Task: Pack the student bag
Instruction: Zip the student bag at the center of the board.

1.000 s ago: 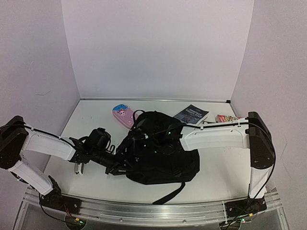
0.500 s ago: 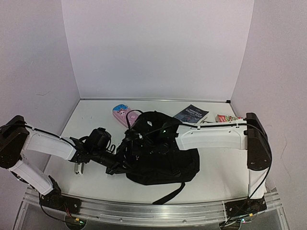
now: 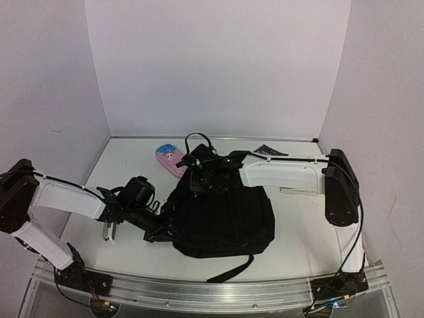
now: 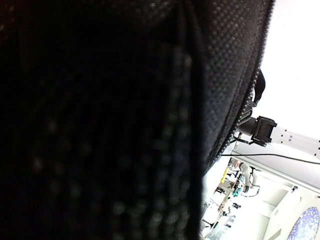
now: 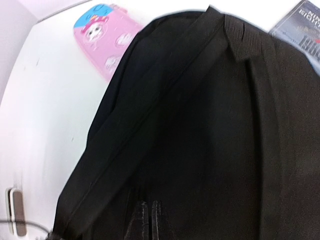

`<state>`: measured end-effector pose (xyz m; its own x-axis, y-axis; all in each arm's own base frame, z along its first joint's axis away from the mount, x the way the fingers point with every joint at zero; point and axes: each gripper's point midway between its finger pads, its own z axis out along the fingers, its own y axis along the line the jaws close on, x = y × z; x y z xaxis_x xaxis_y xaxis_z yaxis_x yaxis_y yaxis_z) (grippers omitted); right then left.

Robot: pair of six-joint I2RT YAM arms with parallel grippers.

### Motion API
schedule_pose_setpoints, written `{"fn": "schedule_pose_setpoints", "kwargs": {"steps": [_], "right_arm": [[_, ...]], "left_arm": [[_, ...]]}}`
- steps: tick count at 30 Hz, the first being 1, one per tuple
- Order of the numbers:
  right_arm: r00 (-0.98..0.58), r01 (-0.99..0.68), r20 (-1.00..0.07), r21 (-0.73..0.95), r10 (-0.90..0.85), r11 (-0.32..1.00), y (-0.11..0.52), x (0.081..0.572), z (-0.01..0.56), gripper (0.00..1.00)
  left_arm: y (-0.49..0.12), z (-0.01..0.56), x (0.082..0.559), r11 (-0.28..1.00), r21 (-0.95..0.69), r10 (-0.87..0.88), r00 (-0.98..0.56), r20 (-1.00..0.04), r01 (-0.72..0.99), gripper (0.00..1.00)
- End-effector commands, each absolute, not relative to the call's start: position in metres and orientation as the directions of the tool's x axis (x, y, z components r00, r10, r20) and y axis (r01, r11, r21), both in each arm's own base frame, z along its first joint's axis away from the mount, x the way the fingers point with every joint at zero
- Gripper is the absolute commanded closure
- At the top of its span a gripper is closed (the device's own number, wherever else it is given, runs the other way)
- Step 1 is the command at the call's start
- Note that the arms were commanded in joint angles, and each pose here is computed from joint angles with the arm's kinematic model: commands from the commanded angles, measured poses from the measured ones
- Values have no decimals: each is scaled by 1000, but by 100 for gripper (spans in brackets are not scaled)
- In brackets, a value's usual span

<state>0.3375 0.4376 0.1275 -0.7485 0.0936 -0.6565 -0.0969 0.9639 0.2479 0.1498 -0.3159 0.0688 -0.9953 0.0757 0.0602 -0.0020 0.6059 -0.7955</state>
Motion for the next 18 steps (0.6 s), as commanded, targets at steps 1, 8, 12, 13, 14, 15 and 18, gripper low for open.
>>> {"fn": "schedule_pose_setpoints", "kwargs": {"steps": [1, 8, 12, 13, 14, 15, 18], "right_arm": [[-644, -15, -749, 216, 156, 976, 412, 393, 157, 100], [-621, 4, -769, 189, 151, 982, 400, 423, 159, 100], [-633, -1, -760, 188, 145, 982, 399, 428, 154, 100], [-638, -14, -758, 190, 137, 982, 400, 427, 155, 100], [-645, -38, -754, 196, 126, 980, 404, 425, 158, 100], [-647, -61, -753, 207, 119, 976, 406, 423, 165, 100], [-655, -115, -749, 235, 104, 965, 406, 413, 186, 67]], "left_arm": [[-307, 65, 132, 641, -768, 123, -985, 124, -17, 100], [-304, 66, 129, 649, -761, 138, -982, 128, -9, 100], [-303, 68, 129, 650, -760, 139, -983, 122, -2, 100], [-302, 69, 129, 650, -760, 139, -983, 120, -1, 100], [-302, 71, 128, 651, -759, 140, -983, 118, 2, 99], [-301, 73, 129, 655, -756, 140, -984, 113, 6, 96], [-303, 93, 138, 658, -752, 133, -989, 62, 42, 65]]}}
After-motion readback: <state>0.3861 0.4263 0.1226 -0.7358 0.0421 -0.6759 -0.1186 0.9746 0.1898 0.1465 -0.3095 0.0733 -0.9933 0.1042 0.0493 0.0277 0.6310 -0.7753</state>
